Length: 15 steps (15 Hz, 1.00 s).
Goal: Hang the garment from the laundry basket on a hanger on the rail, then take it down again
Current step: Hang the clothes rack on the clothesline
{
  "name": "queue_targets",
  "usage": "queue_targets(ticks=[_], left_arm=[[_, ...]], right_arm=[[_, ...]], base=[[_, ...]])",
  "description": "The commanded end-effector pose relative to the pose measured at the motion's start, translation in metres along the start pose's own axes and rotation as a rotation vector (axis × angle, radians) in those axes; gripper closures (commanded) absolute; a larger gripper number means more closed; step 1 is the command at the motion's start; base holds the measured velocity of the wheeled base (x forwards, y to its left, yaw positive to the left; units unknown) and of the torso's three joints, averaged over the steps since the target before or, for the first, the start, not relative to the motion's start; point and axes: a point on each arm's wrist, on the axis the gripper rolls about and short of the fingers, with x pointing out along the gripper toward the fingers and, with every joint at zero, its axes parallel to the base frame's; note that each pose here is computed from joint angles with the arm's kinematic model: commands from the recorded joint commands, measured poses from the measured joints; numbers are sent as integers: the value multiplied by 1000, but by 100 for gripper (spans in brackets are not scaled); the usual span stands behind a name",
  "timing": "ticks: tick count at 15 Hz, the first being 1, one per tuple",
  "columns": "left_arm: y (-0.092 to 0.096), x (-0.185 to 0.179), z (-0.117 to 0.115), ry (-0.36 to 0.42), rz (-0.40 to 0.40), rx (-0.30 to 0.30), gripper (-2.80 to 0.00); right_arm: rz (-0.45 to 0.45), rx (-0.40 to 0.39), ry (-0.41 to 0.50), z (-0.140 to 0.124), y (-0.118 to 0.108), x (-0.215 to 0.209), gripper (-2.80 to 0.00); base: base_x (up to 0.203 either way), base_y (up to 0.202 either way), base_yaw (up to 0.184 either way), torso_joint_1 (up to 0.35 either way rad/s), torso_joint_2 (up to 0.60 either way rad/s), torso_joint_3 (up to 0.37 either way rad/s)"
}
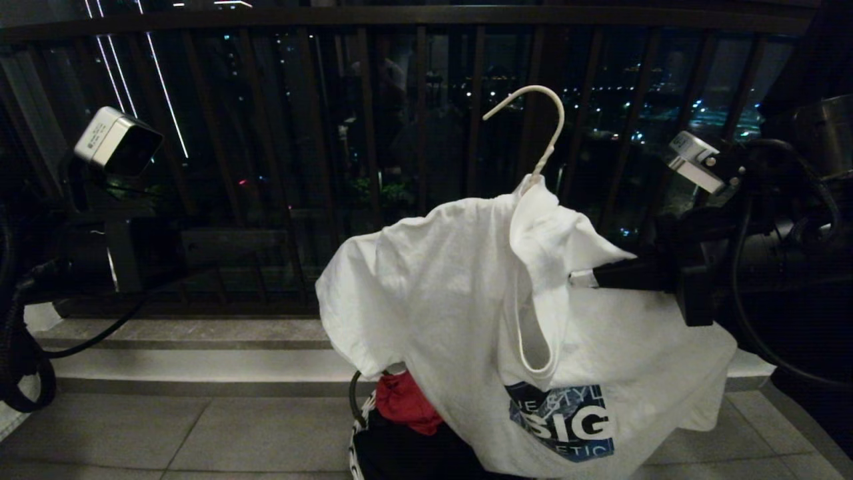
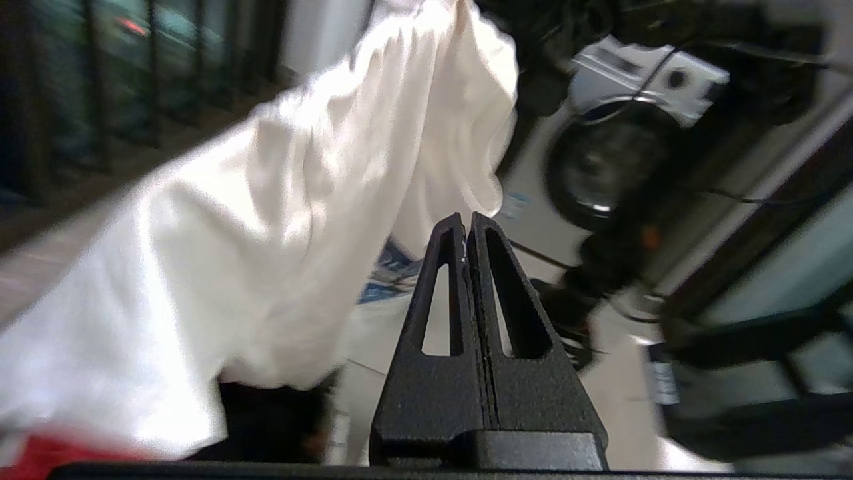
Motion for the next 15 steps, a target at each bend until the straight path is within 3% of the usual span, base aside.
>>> queue_targets(ticks=[1, 7, 12, 15], left_arm=[[6, 2, 1, 24, -34, -25, 0], [-2, 6, 2, 58, -92, -54, 0], [-9, 6, 3, 57, -97, -40, 0], [-12, 6, 4, 55, -98, -30, 0]], right_arm=[[39, 7, 7, -10, 8, -2, 0], [66, -31, 12, -17, 14, -3, 0], [95, -96, -1, -19, 33, -10, 0], [97, -107, 3, -21, 33, -10, 0]], base=[[0, 0, 0, 0, 0, 0], [0, 0, 0, 0, 0, 0], [0, 0, 0, 0, 0, 0], [0, 0, 0, 0, 0, 0]])
